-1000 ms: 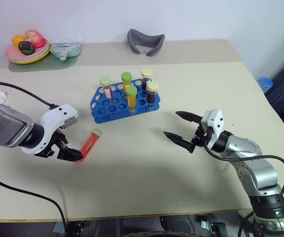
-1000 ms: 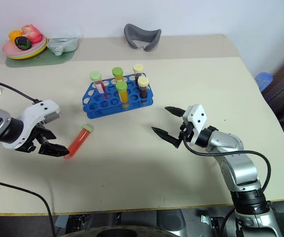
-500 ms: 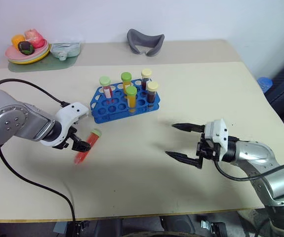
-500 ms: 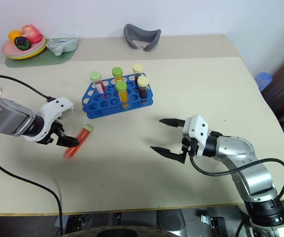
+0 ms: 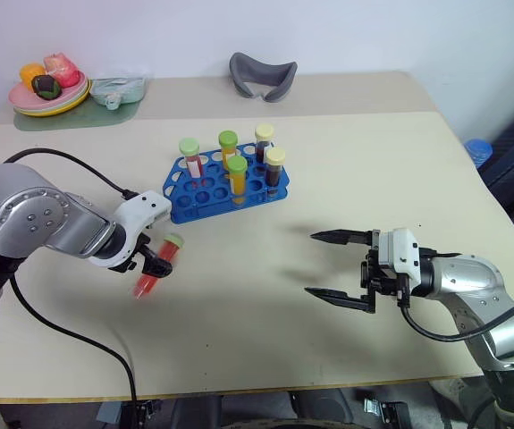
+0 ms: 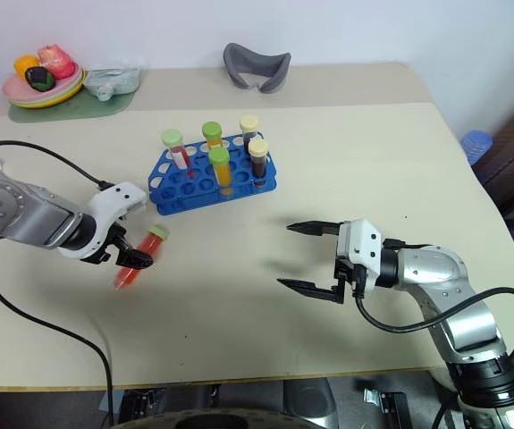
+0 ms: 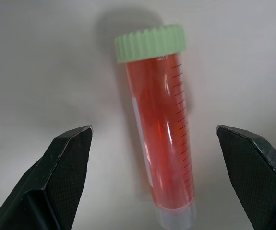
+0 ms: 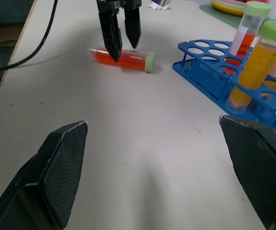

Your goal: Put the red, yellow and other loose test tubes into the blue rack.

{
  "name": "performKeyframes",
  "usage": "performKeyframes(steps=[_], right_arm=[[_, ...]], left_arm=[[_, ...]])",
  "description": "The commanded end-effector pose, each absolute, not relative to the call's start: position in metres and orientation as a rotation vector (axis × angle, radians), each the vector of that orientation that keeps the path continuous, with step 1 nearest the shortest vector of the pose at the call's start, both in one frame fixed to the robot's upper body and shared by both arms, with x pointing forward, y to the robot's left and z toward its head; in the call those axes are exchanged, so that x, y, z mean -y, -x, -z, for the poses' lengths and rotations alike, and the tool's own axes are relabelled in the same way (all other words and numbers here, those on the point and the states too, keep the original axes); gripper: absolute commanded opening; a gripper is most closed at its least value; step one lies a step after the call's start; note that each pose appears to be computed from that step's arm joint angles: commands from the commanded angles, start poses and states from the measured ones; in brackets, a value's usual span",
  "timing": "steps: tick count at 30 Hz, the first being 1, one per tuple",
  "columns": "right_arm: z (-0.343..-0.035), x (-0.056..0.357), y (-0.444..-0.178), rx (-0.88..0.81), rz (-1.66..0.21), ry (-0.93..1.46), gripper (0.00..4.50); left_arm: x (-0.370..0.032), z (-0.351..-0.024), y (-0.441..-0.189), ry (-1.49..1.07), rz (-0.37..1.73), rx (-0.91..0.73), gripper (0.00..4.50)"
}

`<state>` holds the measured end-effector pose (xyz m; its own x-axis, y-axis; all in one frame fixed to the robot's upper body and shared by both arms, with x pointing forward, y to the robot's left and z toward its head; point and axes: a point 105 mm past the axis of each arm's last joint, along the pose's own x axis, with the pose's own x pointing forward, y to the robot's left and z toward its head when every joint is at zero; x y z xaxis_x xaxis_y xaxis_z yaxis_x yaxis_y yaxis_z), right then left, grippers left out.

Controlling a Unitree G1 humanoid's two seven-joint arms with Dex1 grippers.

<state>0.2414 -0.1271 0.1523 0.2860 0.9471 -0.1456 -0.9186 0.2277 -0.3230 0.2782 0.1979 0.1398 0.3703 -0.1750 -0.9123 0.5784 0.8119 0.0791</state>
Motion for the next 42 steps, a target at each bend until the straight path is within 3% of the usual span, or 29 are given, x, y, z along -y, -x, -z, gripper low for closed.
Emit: performKeyframes(steps=[1,8,11,15,29,34,38,42], right_arm=[[-0.161,0.128,-0.243,0.132,-1.273,0.403,4.5],[-0.163,0.129,-0.245,0.142,-1.257,0.403,4.5],[-0.164,0.13,-0.246,0.144,-1.251,0.404,4.5],[-0.166,0.13,-0.247,0.147,-1.242,0.405,4.5],[-0.169,0.128,-0.252,0.158,-1.212,0.398,4.5],[-0.171,0.129,-0.255,0.158,-1.201,0.396,4.5],[-0.173,0.128,-0.258,0.16,-1.197,0.393,4.5],[-0.176,0.13,-0.26,0.157,-1.185,0.402,4.5]], left_arm=[[-0.199,-0.138,-0.277,-0.414,0.487,-1.106,4.22],[-0.195,-0.131,-0.282,-0.397,0.456,-1.099,4.22],[-0.192,-0.127,-0.284,-0.389,0.444,-1.097,3.36],[-0.186,-0.121,-0.284,-0.376,0.451,-1.098,1.44],[-0.188,-0.13,-0.289,-0.374,0.416,-1.023,1.44],[-0.158,-0.177,-0.29,-0.347,0.564,-0.761,1.44],[-0.129,-0.254,-0.302,-0.177,0.62,-0.13,1.44],[-0.13,-0.267,-0.314,-0.19,0.586,0.085,1.44]])
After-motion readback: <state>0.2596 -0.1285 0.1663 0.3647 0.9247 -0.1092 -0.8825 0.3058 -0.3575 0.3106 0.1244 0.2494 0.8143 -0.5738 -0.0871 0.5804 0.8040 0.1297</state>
